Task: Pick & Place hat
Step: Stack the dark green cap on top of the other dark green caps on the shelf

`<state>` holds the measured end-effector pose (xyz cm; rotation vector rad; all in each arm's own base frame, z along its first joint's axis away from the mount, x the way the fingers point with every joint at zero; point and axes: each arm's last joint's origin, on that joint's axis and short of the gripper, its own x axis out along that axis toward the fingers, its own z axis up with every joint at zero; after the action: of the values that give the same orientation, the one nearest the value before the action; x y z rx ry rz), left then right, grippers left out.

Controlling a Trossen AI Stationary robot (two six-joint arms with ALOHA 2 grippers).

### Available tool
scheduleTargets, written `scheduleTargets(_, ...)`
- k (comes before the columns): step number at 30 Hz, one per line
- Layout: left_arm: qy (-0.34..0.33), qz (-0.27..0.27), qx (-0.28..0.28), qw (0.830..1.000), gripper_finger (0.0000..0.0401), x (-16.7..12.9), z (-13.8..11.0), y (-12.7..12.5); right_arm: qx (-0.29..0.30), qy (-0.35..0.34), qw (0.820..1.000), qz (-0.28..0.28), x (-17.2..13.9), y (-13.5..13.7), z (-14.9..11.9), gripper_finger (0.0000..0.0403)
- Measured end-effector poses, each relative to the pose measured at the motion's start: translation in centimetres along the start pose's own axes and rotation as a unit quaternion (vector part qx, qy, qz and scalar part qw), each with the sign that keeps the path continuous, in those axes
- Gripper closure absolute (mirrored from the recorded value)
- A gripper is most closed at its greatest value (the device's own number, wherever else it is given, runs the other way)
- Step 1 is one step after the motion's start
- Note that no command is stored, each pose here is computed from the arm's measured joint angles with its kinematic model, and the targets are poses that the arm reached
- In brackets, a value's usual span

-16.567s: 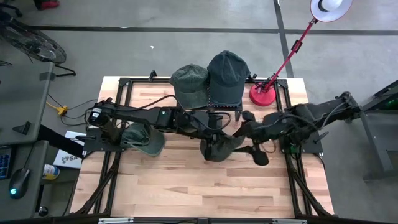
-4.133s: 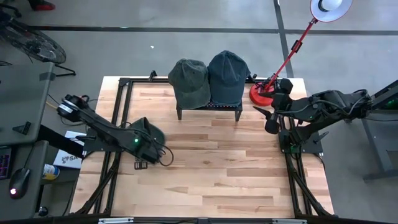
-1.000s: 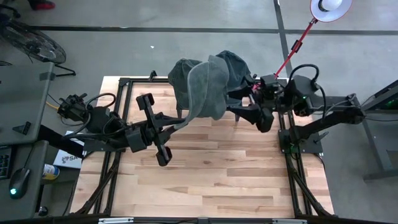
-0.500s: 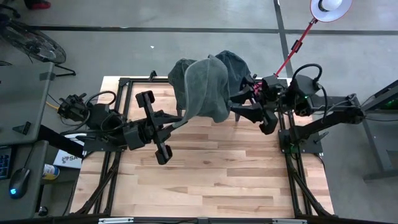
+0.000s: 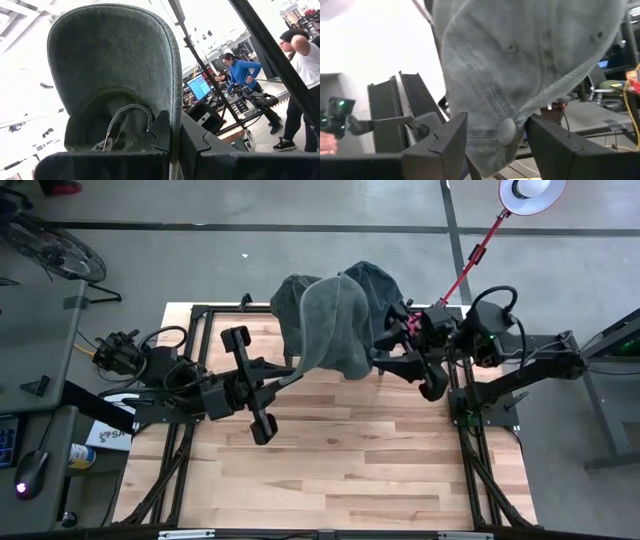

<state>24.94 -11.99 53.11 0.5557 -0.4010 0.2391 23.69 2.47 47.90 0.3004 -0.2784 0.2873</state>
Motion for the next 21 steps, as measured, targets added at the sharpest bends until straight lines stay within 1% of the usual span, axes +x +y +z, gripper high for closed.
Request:
scheduleTargets(3, 0.003, 0.001, 0.000, 1.000, 0.0395, 0.00, -0.03, -0.01, -0.005, 0.002, 1.000, 0.006, 0.00, 0.03, -0.01, 0.0241)
scheduleTargets(11, 0.010, 0.005, 0.000, 1.000, 0.0396, 0.00, -0.09, 0.00, -0.020, 0.002, 1.000, 0.007, 0.00, 0.03, -0.01, 0.0361)
scheduleTargets(13, 0.019, 0.014, -0.002, 1.000, 0.0396, 0.00, -0.14, 0.05, -0.028, 0.002, 1.000, 0.008, 0.00, 0.04, -0.01, 0.0384)
scheduleTargets(16, 0.035, 0.027, -0.007, 0.999, 0.0391, -0.01, -0.24, 0.11, -0.028, 0.003, 1.000, 0.009, 0.00, 0.04, -0.01, 0.0385)
scheduleTargets(21, 0.062, 0.050, -0.023, 0.997, 0.0359, -0.04, -0.43, 0.21, -0.031, 0.001, 0.999, 0.009, -0.11, 0.09, 0.08, 0.0385)
